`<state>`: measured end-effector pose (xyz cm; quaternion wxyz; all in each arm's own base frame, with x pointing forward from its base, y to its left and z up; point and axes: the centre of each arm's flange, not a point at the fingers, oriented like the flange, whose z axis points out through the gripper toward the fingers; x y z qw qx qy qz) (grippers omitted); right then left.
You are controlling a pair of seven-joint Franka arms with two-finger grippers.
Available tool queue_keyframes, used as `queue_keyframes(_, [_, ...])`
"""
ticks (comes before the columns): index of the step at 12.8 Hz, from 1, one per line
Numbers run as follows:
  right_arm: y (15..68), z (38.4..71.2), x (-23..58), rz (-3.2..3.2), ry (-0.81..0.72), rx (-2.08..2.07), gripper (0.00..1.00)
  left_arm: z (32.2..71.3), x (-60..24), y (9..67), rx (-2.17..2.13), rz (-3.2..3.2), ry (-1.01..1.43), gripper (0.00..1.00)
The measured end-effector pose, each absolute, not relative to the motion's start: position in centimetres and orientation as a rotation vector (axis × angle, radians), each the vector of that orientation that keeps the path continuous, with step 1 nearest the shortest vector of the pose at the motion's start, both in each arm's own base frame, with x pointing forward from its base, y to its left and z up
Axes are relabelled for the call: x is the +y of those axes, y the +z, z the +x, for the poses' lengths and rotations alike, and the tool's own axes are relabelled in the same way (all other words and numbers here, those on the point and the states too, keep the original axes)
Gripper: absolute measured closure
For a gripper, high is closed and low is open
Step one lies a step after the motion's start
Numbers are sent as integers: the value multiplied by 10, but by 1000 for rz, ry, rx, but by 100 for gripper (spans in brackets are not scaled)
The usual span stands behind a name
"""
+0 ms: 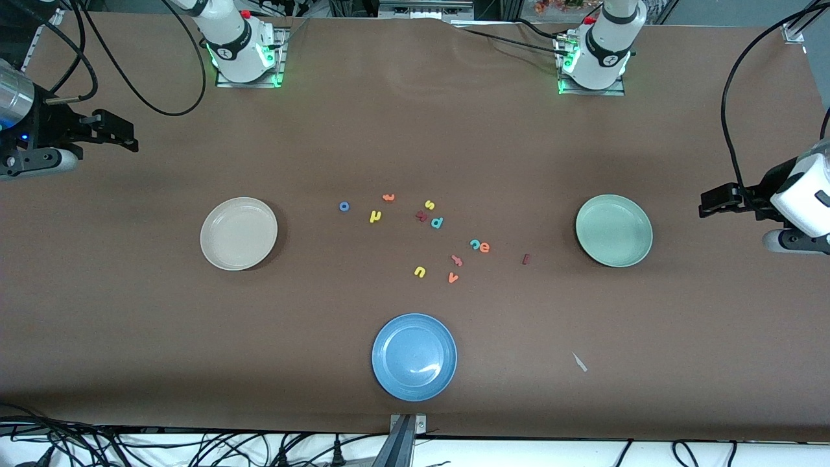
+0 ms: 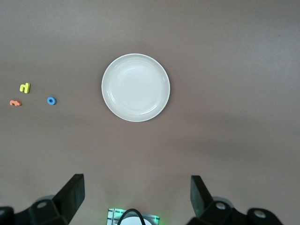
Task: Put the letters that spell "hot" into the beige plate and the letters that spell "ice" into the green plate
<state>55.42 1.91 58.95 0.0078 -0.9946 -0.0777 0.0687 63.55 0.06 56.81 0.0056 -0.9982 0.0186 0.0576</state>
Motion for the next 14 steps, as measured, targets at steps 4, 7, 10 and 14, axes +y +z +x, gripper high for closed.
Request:
queue_keyframes(4, [589,554,19,-3108,221,-243,0,635,1,568,114,-3125,180,2])
queue_keyframes(7, [589,554,19,-3108,221,-244,0,635,1,568,136,-3125,181,2])
queue_keyframes(10, [589,554,19,-3108,223,-244,0,636,1,568,139,-3125,181,1])
queue_keyframes(14, [589,554,19,-3108,225,-244,0,635,0,565,141,-3125,192,1])
